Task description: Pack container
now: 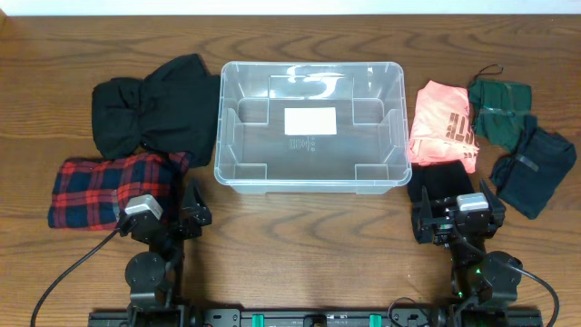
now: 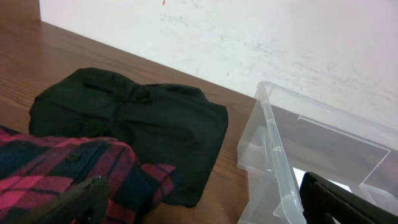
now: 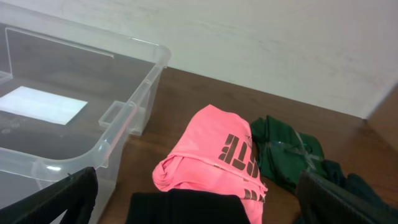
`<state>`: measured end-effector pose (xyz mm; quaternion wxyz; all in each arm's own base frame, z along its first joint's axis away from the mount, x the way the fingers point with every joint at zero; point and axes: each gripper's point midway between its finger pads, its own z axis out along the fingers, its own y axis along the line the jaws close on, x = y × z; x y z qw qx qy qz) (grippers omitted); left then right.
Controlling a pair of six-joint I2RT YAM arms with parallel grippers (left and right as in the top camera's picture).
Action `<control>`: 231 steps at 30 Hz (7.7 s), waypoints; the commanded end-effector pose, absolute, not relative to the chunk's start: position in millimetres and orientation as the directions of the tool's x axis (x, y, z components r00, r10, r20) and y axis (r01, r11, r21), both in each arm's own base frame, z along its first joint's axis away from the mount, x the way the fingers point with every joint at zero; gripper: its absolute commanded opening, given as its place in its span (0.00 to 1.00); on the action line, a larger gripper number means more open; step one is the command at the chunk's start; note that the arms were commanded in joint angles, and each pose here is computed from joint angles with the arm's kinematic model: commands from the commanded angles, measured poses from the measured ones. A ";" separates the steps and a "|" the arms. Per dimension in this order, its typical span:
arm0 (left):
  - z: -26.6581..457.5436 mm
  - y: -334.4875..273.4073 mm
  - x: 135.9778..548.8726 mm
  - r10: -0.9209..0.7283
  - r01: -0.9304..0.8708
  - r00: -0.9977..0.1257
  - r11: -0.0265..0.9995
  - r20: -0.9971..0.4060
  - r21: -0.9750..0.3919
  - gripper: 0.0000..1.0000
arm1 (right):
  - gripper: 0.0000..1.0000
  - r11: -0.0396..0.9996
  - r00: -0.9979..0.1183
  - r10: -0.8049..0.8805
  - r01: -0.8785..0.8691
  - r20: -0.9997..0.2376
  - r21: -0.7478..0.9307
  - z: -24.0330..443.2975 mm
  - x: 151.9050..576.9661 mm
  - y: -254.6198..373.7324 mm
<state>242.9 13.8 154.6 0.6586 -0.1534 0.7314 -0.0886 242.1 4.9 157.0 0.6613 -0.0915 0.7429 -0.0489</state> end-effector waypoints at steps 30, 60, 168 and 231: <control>137.0 13.8 243.4 -0.330 -0.117 -0.123 0.941 -0.936 -0.316 0.98 | 0.99 0.981 -0.109 -0.188 -0.061 -0.976 -0.182 156.1 242.2 2.8; 137.0 13.9 243.4 -0.330 -0.117 -0.123 0.941 -0.936 -0.316 0.98 | 0.99 0.981 -0.109 -0.188 -0.061 -0.976 -0.182 156.1 242.2 2.8; 137.0 13.9 243.4 -0.330 -0.117 -0.123 0.941 -0.936 -0.316 0.98 | 0.53 0.859 -0.903 0.389 0.427 0.183 0.282 -9.6 262.9 -51.7; 137.0 13.9 243.4 -0.330 -0.117 -0.123 0.941 -0.936 -0.316 0.98 | 0.64 0.717 -0.825 0.329 -0.100 -0.460 0.690 179.1 463.4 258.0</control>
